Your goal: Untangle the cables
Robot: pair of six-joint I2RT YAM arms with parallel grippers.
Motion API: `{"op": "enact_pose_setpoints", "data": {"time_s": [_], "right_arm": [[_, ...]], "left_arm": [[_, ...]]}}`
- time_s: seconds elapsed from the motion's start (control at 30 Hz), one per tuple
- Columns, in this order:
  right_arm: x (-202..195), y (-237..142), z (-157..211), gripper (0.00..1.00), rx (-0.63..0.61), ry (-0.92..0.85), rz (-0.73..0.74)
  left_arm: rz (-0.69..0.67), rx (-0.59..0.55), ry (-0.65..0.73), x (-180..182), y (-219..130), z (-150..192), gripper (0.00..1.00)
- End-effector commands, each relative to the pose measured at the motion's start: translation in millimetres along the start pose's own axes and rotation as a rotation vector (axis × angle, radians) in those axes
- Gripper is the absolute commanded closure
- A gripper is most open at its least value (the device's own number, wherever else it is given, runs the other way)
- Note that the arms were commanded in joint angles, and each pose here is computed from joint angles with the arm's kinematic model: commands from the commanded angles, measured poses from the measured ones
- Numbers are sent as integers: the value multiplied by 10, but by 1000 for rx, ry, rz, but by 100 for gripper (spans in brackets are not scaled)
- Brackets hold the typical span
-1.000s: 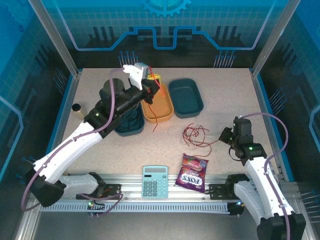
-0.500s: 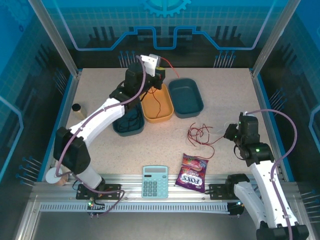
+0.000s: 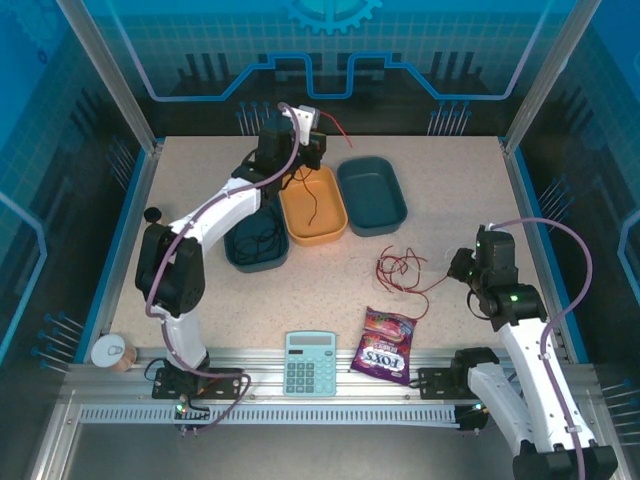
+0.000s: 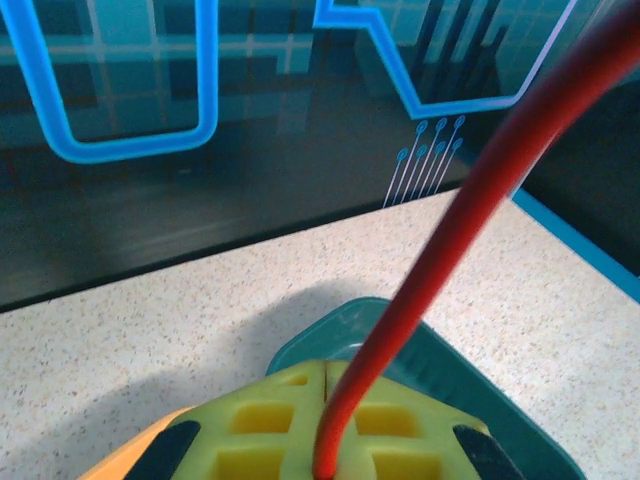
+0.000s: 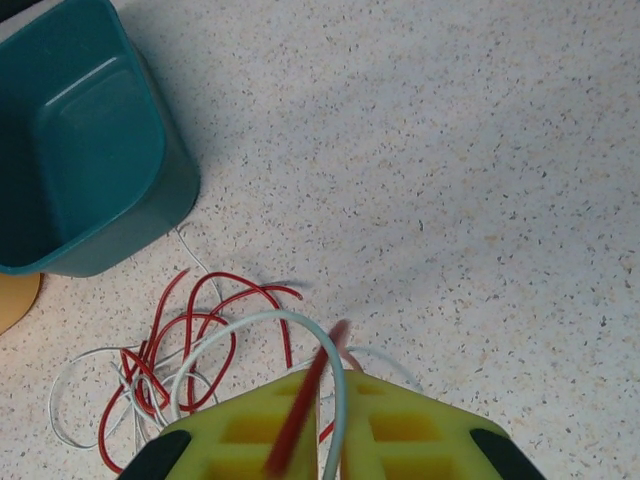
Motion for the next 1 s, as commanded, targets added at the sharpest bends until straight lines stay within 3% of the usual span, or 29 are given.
{"op": "enact_pose_setpoints", "data": {"time_s": [0.0,0.2,0.47,0.97], "right_arm": [[-3,56,19,86,14,20,-3],[16,118,41,86,31,23,-9],[-1,134,84,86,42,29,-10],[-21,130,131,85,47,37,-16]], "left_arm": [[-26,137,-77,90,133,260,100],[67,241,-176,-49,327,642,100],[76,336,-270,-58,446,1045,100],[-157,481,-474,198,426,1517,97]]}}
Point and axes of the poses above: each hand's point on the last joint's axis, 136 mm out from that joint toward the fingers, its own y axis out along the fingers, its own x axis along the line the jaws close on, z = x × y, the point moved 2 cm from there along -y, back along the fingers, and after that the axes turned 12 degrees about y, right-handed, at the moved point
